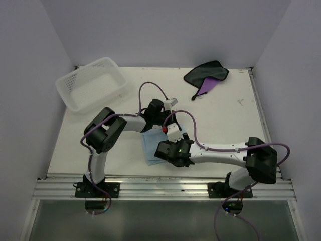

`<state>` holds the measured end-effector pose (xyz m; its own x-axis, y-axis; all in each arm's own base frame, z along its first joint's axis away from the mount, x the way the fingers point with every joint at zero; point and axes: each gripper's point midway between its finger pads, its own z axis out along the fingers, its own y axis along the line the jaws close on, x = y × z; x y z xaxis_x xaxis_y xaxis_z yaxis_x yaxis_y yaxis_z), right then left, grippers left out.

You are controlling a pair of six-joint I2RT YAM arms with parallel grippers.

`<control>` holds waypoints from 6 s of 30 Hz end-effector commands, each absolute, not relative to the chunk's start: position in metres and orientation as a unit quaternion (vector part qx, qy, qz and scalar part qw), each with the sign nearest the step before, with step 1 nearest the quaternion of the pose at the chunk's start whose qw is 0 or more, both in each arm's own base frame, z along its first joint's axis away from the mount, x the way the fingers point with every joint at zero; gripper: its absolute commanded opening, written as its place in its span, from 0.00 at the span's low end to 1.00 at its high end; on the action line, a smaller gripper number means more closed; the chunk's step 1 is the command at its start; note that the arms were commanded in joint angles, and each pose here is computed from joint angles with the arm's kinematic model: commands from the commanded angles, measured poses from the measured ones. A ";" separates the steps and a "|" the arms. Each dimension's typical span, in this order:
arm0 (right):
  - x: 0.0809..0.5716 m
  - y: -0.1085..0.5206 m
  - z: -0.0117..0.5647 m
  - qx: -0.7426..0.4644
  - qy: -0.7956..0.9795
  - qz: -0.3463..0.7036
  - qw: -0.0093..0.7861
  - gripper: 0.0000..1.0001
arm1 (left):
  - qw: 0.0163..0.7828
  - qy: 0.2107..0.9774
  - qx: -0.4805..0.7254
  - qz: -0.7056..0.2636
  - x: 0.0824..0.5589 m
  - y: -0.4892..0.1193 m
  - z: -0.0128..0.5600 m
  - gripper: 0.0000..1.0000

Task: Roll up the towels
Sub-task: Roll the towel

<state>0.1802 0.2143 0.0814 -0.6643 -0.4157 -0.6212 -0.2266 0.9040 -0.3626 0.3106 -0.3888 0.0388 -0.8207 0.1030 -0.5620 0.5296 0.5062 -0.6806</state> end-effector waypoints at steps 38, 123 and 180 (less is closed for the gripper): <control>0.191 0.213 0.041 -0.274 0.837 -0.259 0.396 0.13 | 0.249 0.843 0.202 -0.432 0.325 -0.387 0.038 0.00; 0.212 0.196 0.050 0.138 0.913 0.277 0.267 0.65 | 0.261 0.850 0.207 -0.407 0.327 -0.376 0.033 0.00; 0.239 0.211 0.030 0.086 0.908 0.324 0.250 0.81 | 0.268 0.849 0.198 -0.411 0.322 -0.372 0.038 0.00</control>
<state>0.2418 0.2087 0.0375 -0.8493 0.3538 -0.3918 0.0243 0.7676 0.6404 0.3181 -0.3806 0.0370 -0.7884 0.1208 -0.6032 0.5575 0.5548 -0.6175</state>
